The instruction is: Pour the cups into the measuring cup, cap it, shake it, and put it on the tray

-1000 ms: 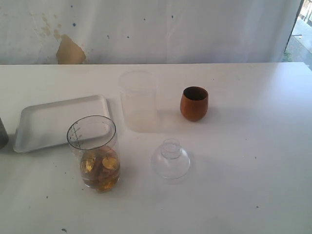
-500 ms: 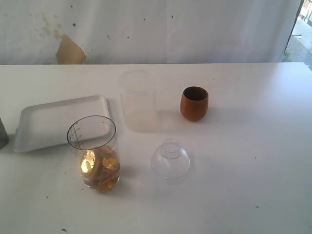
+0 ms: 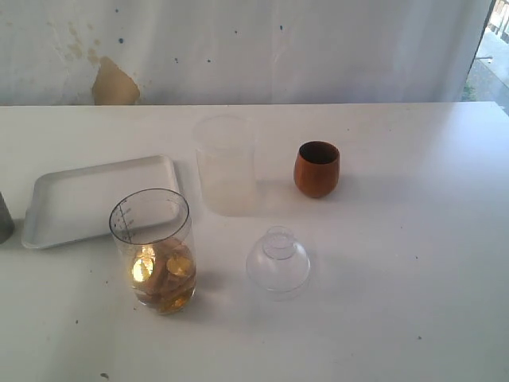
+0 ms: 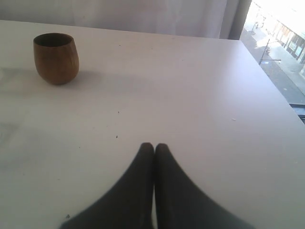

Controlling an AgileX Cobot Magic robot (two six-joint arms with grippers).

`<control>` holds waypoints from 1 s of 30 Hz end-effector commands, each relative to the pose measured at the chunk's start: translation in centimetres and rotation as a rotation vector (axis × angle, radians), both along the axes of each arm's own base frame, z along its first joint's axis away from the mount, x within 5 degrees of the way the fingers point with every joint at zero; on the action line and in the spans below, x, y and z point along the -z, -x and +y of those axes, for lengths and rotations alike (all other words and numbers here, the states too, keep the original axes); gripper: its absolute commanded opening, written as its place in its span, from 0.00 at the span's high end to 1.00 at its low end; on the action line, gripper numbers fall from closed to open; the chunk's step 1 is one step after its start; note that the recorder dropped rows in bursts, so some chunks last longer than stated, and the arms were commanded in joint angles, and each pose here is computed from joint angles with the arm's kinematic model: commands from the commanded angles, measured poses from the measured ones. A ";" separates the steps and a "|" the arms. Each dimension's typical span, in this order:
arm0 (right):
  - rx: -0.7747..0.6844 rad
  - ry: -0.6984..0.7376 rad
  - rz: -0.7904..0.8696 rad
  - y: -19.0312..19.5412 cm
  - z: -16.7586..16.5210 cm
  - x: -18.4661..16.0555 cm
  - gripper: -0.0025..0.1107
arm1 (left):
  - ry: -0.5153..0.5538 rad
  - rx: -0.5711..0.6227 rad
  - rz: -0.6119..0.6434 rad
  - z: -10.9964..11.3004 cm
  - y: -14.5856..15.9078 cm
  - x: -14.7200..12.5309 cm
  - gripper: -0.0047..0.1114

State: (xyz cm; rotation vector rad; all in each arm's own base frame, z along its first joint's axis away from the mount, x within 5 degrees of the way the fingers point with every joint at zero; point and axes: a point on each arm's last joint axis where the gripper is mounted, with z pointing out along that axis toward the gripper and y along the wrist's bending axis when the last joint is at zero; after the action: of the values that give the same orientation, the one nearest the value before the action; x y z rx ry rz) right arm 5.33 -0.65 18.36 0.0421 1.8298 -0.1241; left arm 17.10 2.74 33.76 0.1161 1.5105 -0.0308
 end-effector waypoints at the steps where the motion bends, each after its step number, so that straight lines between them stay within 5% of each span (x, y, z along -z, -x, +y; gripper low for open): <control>1: 0.004 0.008 -0.002 0.0 0.0 0.1 0.98 | 0.067 -0.062 0.006 -1.6 4.0 -1.4 0.96; 10: 0.004 0.008 -0.002 0.0 0.0 0.1 0.98 | 0.090 0.051 -0.100 -4.1 8.9 -2.8 0.96; 30: 0.007 -0.004 -0.003 0.0 0.0 0.1 0.98 | 0.085 0.077 -0.099 -4.4 9.0 -2.8 0.96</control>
State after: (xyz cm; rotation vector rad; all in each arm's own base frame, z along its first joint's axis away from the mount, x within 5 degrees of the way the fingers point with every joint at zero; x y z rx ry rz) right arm 5.33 -0.65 18.36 0.0421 1.8298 -0.1241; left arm 8.21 -1.57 36.50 0.1053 1.4052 -0.1417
